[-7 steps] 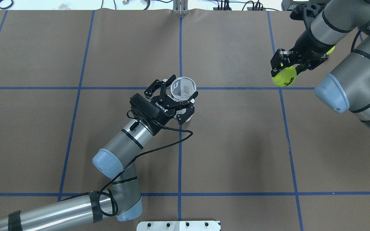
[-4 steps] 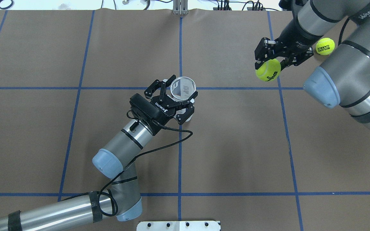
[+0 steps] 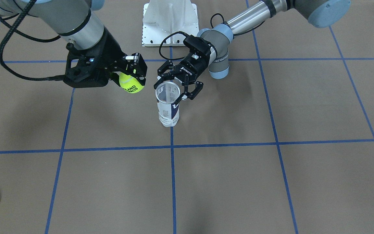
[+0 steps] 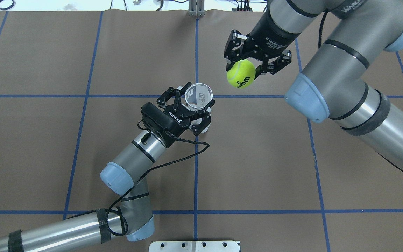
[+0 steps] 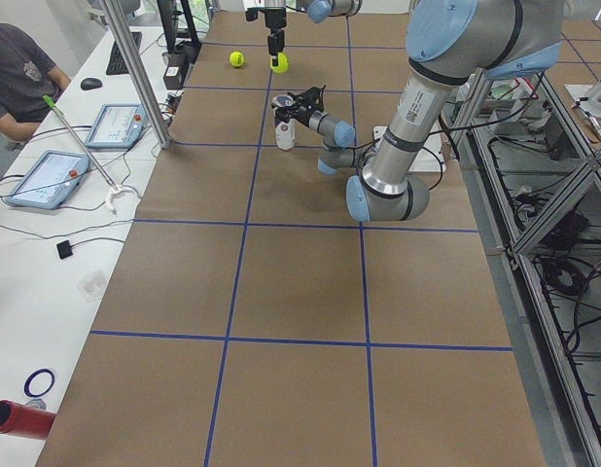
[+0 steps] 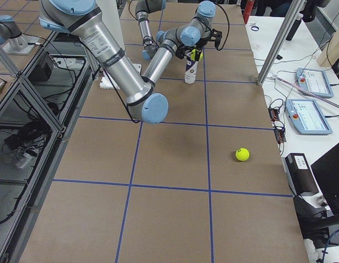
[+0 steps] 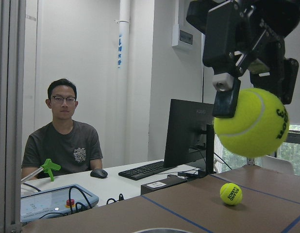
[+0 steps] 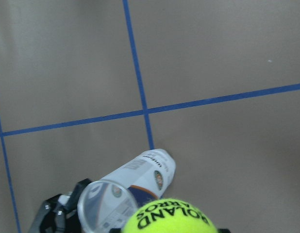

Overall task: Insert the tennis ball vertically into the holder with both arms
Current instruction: 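Lift the tennis ball with the right gripper and carry it above the holder, then lower the ball into the holder's opening and open the right gripper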

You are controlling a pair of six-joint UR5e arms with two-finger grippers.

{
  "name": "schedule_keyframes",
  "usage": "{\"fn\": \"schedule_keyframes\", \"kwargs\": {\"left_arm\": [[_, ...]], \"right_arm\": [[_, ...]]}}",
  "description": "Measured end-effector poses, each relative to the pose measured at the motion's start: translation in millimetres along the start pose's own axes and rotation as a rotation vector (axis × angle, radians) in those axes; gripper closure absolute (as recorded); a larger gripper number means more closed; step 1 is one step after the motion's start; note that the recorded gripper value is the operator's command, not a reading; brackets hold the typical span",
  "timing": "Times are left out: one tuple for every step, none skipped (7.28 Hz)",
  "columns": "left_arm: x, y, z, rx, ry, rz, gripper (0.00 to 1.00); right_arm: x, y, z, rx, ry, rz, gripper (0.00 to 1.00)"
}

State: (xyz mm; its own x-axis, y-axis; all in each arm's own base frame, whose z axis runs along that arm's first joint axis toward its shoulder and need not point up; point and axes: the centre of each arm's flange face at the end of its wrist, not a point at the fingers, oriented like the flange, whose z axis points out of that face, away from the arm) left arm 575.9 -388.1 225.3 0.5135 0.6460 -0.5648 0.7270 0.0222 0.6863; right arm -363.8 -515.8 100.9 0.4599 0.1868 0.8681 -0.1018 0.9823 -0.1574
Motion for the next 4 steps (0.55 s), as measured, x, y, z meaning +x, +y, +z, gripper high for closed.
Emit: {"fn": "schedule_keyframes", "kwargs": {"left_arm": [[0.3,0.2,-0.2,0.0,0.0,0.0,0.13],[0.8,0.4,-0.4,-0.001,0.001,-0.001,0.13],[1.1,0.6,-0.6,-0.001,0.001,-0.001,0.13],[1.3,0.7,-0.6,-0.001,0.002,-0.001,0.13]], "right_arm": [[-25.0,5.0,10.9,0.012,0.006,0.014,1.0],[-40.8,9.0,20.8,0.019,0.013,0.019,1.0],[-48.5,13.2,28.6,0.021,0.02,0.017,1.0],[-52.6,17.1,35.5,0.027,0.027,0.013,1.0]]}}
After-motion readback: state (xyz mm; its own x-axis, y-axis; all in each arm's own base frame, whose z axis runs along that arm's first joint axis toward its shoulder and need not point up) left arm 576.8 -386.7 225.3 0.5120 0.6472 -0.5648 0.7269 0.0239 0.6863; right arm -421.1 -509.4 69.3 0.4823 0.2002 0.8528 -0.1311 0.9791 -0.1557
